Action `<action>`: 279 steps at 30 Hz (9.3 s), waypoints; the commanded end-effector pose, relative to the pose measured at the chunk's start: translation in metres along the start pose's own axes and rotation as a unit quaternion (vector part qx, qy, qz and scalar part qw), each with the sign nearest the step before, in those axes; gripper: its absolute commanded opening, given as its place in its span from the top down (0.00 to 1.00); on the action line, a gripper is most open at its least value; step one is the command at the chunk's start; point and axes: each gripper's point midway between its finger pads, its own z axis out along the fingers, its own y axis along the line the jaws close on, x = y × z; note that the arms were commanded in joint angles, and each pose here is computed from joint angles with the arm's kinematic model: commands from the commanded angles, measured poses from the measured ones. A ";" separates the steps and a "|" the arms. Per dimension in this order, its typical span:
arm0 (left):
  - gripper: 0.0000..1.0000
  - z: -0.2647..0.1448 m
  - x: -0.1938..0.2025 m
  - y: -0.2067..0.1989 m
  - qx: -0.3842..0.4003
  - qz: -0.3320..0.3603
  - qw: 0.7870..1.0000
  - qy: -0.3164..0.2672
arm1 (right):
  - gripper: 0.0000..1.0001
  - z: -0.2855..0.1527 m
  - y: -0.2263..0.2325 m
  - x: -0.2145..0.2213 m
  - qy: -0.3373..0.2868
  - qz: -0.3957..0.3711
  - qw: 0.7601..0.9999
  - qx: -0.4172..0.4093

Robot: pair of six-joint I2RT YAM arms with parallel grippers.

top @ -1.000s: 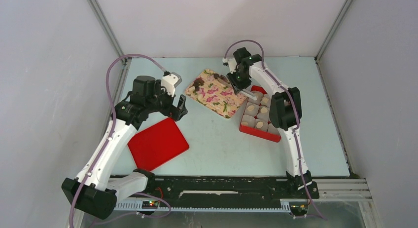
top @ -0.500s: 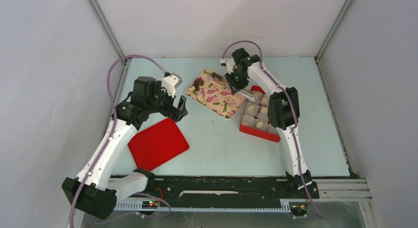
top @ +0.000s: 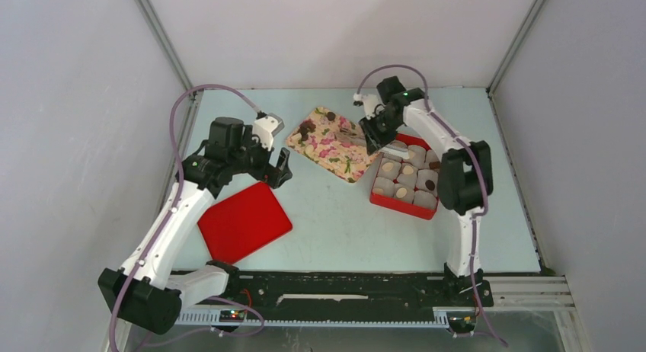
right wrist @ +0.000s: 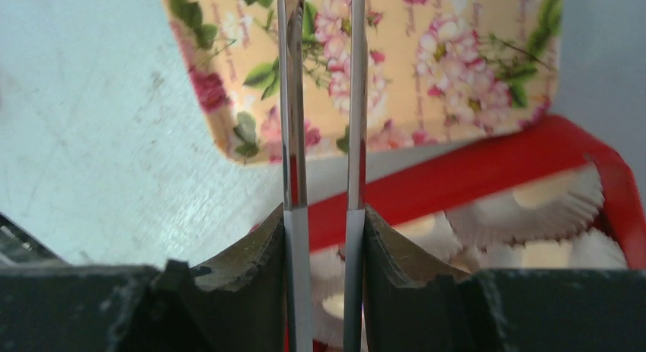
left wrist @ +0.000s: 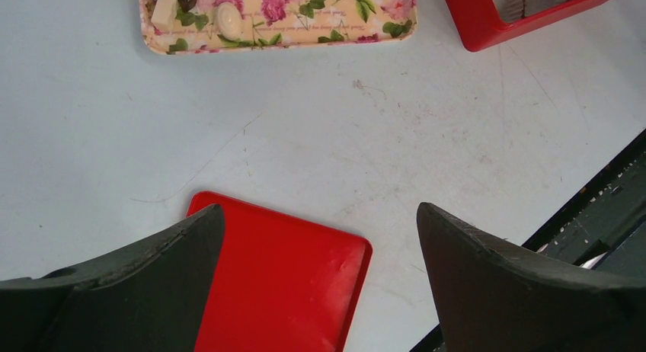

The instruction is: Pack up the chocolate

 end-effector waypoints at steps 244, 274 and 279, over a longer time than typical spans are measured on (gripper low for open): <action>0.39 0.119 0.103 -0.088 0.155 0.326 0.901 0.241 | 0.10 -0.185 -0.029 0.141 -0.298 0.075 0.950 0.065; 0.41 0.074 0.144 -0.062 0.174 0.262 0.925 0.213 | 0.10 -0.177 -0.030 0.142 -0.284 0.070 0.954 0.063; 0.45 0.049 0.176 -0.094 0.263 0.257 0.897 0.245 | 0.10 -0.175 -0.031 0.142 -0.281 0.067 0.955 0.063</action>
